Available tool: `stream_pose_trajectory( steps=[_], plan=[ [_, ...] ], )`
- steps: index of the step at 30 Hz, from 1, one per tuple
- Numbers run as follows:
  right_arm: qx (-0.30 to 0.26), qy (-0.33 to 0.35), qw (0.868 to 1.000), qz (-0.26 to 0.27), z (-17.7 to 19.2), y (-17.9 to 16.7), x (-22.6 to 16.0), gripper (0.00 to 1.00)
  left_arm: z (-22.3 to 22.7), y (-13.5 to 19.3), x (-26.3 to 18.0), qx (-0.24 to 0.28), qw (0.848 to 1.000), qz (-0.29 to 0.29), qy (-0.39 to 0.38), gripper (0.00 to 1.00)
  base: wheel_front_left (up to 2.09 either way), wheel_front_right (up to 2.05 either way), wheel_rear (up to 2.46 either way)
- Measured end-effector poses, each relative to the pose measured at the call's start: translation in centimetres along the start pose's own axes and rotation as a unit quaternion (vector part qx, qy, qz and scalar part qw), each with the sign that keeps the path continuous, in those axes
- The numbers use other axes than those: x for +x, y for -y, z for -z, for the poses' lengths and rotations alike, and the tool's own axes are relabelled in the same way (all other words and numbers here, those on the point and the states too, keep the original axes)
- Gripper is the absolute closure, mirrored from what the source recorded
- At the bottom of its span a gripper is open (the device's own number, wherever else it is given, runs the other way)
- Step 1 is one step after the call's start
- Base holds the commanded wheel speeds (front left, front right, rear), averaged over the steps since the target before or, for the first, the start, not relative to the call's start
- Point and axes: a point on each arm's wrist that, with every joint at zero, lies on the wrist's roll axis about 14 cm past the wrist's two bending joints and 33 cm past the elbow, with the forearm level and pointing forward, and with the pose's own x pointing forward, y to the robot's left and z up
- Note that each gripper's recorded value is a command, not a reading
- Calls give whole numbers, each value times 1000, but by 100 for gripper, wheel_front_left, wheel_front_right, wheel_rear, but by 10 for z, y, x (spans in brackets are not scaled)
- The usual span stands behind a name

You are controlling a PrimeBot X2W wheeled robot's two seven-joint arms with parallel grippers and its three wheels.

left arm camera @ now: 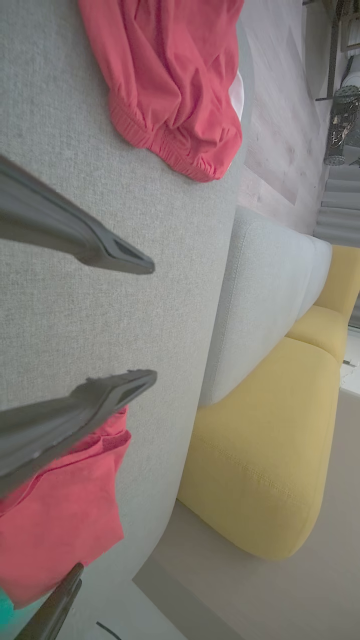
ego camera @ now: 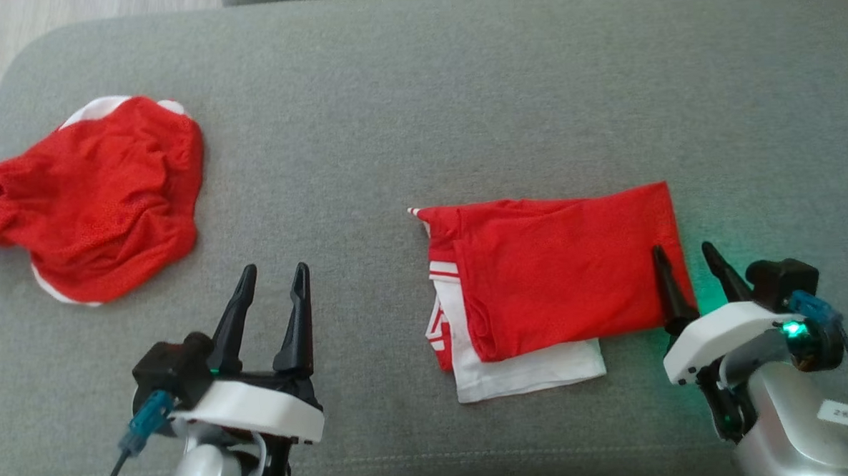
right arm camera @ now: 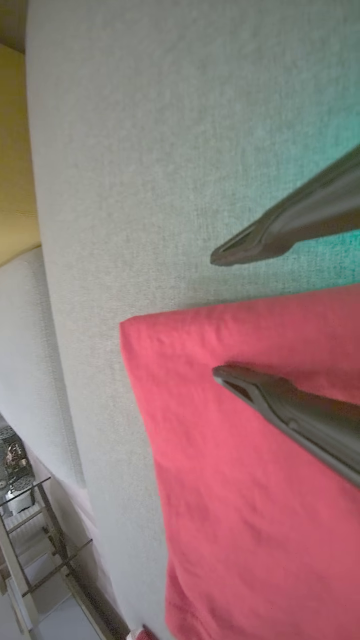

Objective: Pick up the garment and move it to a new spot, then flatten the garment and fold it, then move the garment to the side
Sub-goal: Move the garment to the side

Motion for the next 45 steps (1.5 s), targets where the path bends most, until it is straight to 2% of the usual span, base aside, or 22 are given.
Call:
stream_pose_trajectory(
  steps=[5, 6, 7, 11, 15, 20, 21, 24, 27, 30, 33, 37, 41, 45],
  plan=[
    [0, -43, 999, -18, 20, -11, 6, 0, 4, -6, 0, 3, 1000, -7, -7, 0, 0, 0, 0],
    [3, -47, 999, -21, 22, -13, 7, 34, 4, -6, 1, 3, 1000, -8, -7, 0, 0, 0, 0],
    [5, -48, 999, -22, 23, -13, 7, 98, 4, -6, 2, 4, 1000, -7, -7, 0, 0, 0, 0],
    [-19, -32, 999, -26, 14, -9, 10, 100, 1, -5, 7, 5, 1000, -4, -1, 0, 0, 0, 0],
    [-87, 10, 996, -35, -8, -4, 10, 100, -1, -1, 9, 4, 1000, 1, 2, 0, 0, 0, 0],
    [-200, 72, 976, -51, -54, -1, 11, 100, -3, 9, 14, 2, 1000, 18, 6, 0, 0, 0, 0],
    [-200, 72, 976, -51, -54, -1, 11, 100, -3, 9, 14, 2, 1000, 18, 6, 0, 0, 0, 0],
    [-244, 93, 964, -52, -77, 2, 13, 100, -5, 17, 21, 1, 999, 32, 10, 0, 0, 0, 0],
    [-266, 87, 959, -31, -93, 22, 16, 100, -8, 26, 34, 0, 999, 49, 18, 0, 0, 0, 0],
    [-276, 70, 958, 7, -109, 56, 21, 100, -12, 37, 50, 4, 997, 71, 26, 0, 0, 0, 0],
    [-252, 63, 964, 62, -131, 98, 27, 100, -12, 44, 67, 4, 996, 88, 32, 0, 0, 0, 0],
    [-220, 55, 964, 135, -154, 149, 28, 100, -7, 50, 87, 4, 994, 103, 33, 0, 0, 0, 0],
    [-179, 43, 963, 196, -157, 189, 26, 100, 3, 48, 102, -1, 994, 106, 28, 0, 0, 0, 0],
    [-165, 28, 961, 220, -145, 203, 30, 100, 17, 46, 111, -8, 994, 108, 16, 0, 0, 0, 0]
  ],
)
